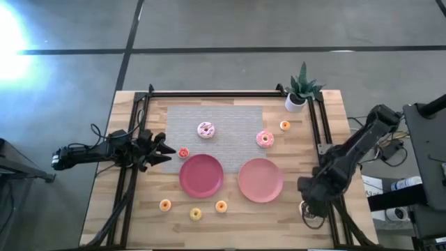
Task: Pick & Place donuts
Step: Put the black big donut on the light pink plate
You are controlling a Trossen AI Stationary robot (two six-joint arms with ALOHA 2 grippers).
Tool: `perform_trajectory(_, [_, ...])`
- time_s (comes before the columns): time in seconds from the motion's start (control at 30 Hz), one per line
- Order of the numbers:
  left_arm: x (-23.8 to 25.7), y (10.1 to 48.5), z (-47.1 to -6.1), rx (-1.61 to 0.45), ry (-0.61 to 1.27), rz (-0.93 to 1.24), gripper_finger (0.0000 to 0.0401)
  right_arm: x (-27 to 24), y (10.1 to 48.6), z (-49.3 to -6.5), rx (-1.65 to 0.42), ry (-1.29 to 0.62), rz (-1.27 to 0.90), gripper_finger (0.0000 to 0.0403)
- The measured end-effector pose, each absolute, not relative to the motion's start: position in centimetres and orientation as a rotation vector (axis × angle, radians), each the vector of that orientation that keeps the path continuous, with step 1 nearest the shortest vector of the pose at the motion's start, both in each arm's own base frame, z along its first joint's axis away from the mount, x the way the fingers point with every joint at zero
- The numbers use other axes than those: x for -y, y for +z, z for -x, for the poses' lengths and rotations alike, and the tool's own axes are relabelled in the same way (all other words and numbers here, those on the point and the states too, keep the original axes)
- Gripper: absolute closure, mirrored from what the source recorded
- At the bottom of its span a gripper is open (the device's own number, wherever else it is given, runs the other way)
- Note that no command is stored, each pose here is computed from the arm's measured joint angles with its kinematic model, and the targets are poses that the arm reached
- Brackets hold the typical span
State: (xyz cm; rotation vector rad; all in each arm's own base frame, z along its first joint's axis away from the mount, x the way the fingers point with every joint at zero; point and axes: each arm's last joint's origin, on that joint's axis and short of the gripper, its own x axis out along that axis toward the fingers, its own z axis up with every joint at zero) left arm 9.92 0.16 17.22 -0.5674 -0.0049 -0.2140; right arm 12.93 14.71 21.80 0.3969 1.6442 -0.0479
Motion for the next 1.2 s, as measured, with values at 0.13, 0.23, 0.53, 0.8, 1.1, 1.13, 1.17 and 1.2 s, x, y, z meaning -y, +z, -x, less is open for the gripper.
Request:
perform_trajectory(0.13, [-0.2,17.2,-9.9,0.005,-0.214,0.567,0.0236,-16.2,20.2,-12.7,-1.664,0.063,-0.219,0.0169])
perform_trajectory(0.23, [-0.2,17.2,-9.9,0.005,-0.214,0.567,0.0236,-16.5,18.9,-12.5,-1.682,0.069,-0.176,0.0169])
perform_trajectory(0.53, [-0.2,17.2,-9.9,0.005,-0.214,0.567,0.0236,-16.0,17.3,-12.4,-1.608,0.09,-0.255,0.0179])
perform_trajectory(0.8, [-0.2,17.2,-9.9,0.005,-0.214,0.567,0.0236,-15.7,15.1,-12.3,-1.599,0.069,-0.277,0.0179])
perform_trajectory(1.1, [-0.2,17.2,-9.9,0.005,-0.214,0.567,0.0236,-15.9,14.1,-12.7,-1.621,0.055,-0.274,0.0223])
perform_trajectory(1.13, [-0.2,17.2,-9.9,0.005,-0.214,0.567,0.0236,-15.9,14.1,-12.8,-1.617,0.053,-0.283,0.024])
perform_trajectory(1.17, [-0.2,17.2,-9.9,0.004,-0.214,0.567,0.0236,-15.8,14.0,-12.9,-1.616,0.046,-0.293,0.026])
perform_trajectory(1.2, [-0.2,17.2,-9.9,0.004,-0.214,0.567,0.0236,-15.8,14.0,-13.0,-1.614,0.042,-0.303,0.0282])
